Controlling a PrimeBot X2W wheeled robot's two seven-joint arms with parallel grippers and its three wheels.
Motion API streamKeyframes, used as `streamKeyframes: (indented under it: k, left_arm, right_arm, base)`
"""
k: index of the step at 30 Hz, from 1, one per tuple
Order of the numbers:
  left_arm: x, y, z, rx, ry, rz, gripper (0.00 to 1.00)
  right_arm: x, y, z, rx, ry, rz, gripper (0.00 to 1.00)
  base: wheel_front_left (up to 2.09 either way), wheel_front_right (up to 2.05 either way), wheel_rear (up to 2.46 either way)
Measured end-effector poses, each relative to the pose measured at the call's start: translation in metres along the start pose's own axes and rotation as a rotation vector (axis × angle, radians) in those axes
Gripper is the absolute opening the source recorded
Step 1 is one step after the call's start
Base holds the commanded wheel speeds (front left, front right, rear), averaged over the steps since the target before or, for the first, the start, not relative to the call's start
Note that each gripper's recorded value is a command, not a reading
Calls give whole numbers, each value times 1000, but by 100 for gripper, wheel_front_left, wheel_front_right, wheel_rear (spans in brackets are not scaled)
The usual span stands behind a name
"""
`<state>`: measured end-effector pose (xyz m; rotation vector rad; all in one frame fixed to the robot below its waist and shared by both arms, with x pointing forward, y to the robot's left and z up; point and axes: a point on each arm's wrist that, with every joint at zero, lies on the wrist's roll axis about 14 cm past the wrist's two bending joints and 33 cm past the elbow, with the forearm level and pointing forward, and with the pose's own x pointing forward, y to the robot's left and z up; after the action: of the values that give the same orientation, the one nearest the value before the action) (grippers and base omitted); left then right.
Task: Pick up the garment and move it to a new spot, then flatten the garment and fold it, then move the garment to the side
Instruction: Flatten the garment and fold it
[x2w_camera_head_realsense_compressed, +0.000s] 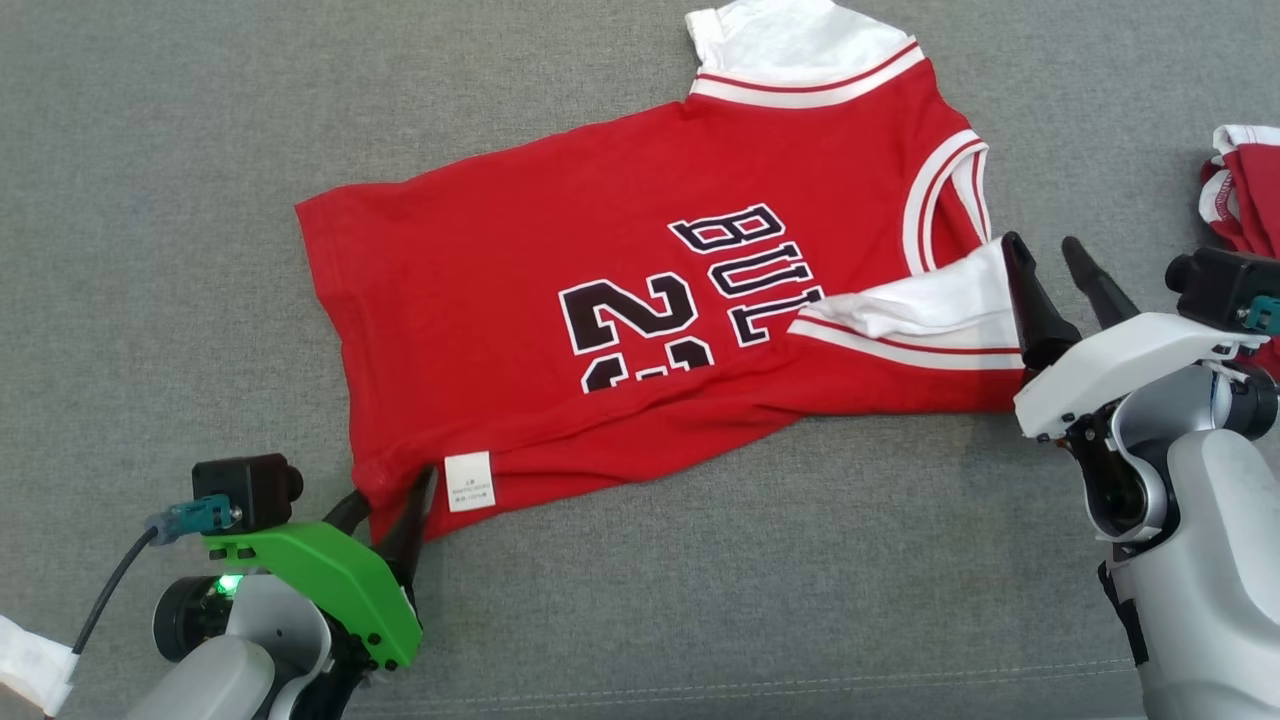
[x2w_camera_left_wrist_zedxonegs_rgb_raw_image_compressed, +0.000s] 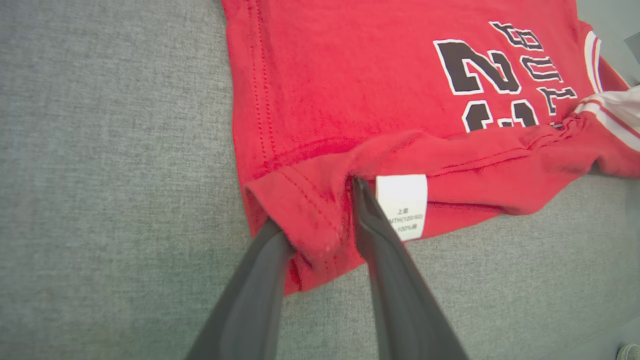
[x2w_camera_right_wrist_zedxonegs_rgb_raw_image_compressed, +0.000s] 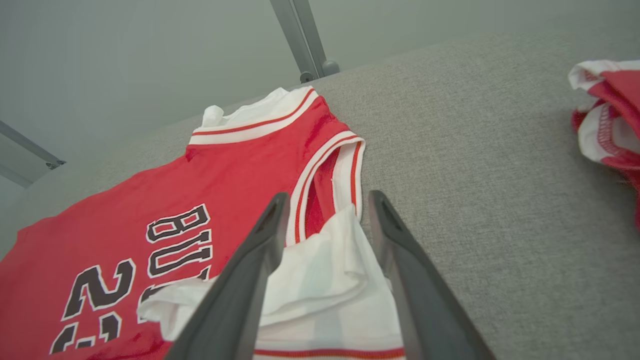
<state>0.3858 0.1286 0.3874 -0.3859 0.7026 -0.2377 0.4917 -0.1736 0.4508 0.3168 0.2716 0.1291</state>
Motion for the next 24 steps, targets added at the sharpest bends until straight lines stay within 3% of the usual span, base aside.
streamKeyframes:
  k: [8, 15, 24]
  left_arm:
    - [-15, 10, -13, -65, 2, 29, 100]
    - [-18, 16, -25, -166, 20, 51, 100]
    - [-3, 16, -33, -201, 61, 38, 100]
  right_arm:
    - [-15, -14, 30, -85, -102, -4, 100]
    - [-48, -37, -18, -156, 138, -32, 100]
    - [-50, -44, -53, -184, 305, -38, 100]
  base:
    - [0, 0, 0]
    - [0, 0, 0]
    - [0, 0, 0]
